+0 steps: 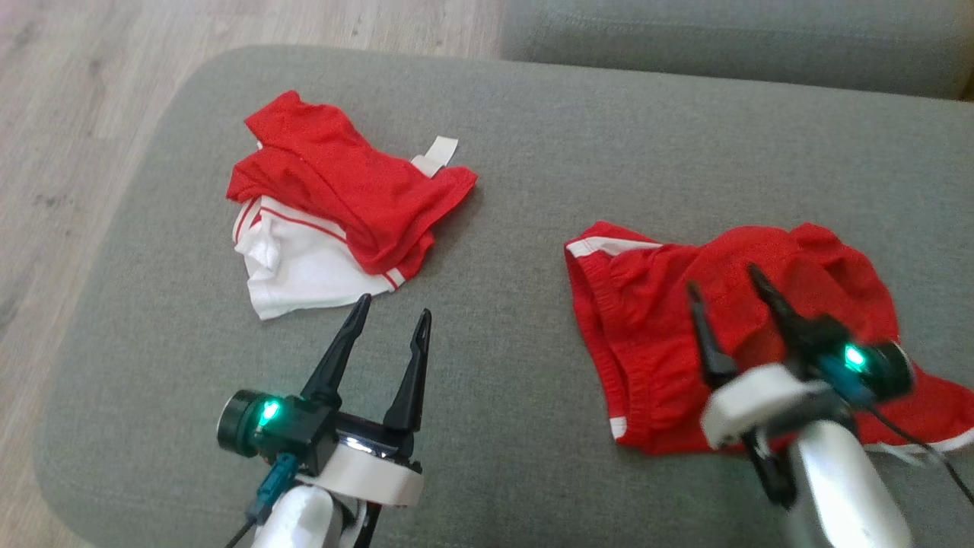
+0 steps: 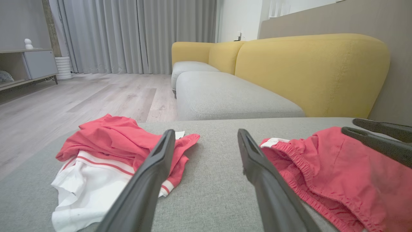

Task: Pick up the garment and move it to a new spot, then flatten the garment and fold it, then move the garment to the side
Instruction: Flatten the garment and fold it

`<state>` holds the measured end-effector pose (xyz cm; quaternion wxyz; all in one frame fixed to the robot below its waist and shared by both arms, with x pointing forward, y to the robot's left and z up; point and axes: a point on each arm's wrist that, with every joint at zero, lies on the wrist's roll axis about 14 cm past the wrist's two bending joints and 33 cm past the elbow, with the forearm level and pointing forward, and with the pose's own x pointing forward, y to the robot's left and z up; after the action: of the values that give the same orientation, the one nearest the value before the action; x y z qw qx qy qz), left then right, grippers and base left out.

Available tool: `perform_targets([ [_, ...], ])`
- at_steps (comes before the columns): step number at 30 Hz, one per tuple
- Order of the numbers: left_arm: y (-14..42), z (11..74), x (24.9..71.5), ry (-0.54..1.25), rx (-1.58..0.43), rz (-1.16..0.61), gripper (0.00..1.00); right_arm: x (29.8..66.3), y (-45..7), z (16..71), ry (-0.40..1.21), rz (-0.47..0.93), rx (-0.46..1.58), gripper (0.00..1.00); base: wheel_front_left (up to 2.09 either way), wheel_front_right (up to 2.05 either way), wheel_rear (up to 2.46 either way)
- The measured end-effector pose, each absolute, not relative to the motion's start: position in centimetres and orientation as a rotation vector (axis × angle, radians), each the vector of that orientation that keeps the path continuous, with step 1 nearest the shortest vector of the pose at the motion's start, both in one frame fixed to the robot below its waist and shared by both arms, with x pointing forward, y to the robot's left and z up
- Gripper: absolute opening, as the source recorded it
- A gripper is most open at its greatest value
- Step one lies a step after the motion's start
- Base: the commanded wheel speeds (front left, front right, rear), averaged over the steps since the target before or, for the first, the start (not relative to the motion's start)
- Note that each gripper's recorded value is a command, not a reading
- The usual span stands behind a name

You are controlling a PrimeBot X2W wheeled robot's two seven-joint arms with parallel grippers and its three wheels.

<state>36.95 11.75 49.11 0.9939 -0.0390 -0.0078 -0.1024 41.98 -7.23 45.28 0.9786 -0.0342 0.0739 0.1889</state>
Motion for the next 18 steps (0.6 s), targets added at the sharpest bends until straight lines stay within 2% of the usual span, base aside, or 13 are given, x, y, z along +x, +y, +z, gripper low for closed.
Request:
perform_targets([
  [4,11.9,48.4,37.1,0.007,-0.085,-0.199,1.00,43.2,-3.8,43.7,0.239,0.497,-0.224,1.00,0.00,0.00,0.00],
  [7,12.1,48.2,37.4,0.013,-0.084,-0.195,1.00,44.0,-3.2,41.9,0.323,0.550,-0.341,1.00,0.00,0.00,0.00],
  [11,12.4,48.2,37.5,0.014,-0.094,-0.185,1.00,45.1,-4.4,39.6,0.437,0.559,-0.455,1.00,0.00,0.00,0.00],
  [14,12.7,47.9,37.4,0.024,-0.098,-0.172,1.00,45.3,-4.4,38.4,0.501,0.567,-0.466,1.00,0.00,0.00,0.00],
  [15,12.9,47.8,37.3,0.027,-0.097,-0.168,1.00,45.2,-4.3,38.0,0.521,0.573,-0.463,0.92,0.00,0.00,0.00],
  [17,13.1,47.7,37.2,0.033,-0.096,-0.161,1.00,45.2,-3.9,37.7,0.537,0.579,-0.436,0.00,0.00,0.00,0.00],
  [18,13.2,47.6,37.2,0.035,-0.096,-0.158,1.00,45.3,-3.8,37.6,0.540,0.582,-0.433,0.00,0.00,0.00,0.00],
])
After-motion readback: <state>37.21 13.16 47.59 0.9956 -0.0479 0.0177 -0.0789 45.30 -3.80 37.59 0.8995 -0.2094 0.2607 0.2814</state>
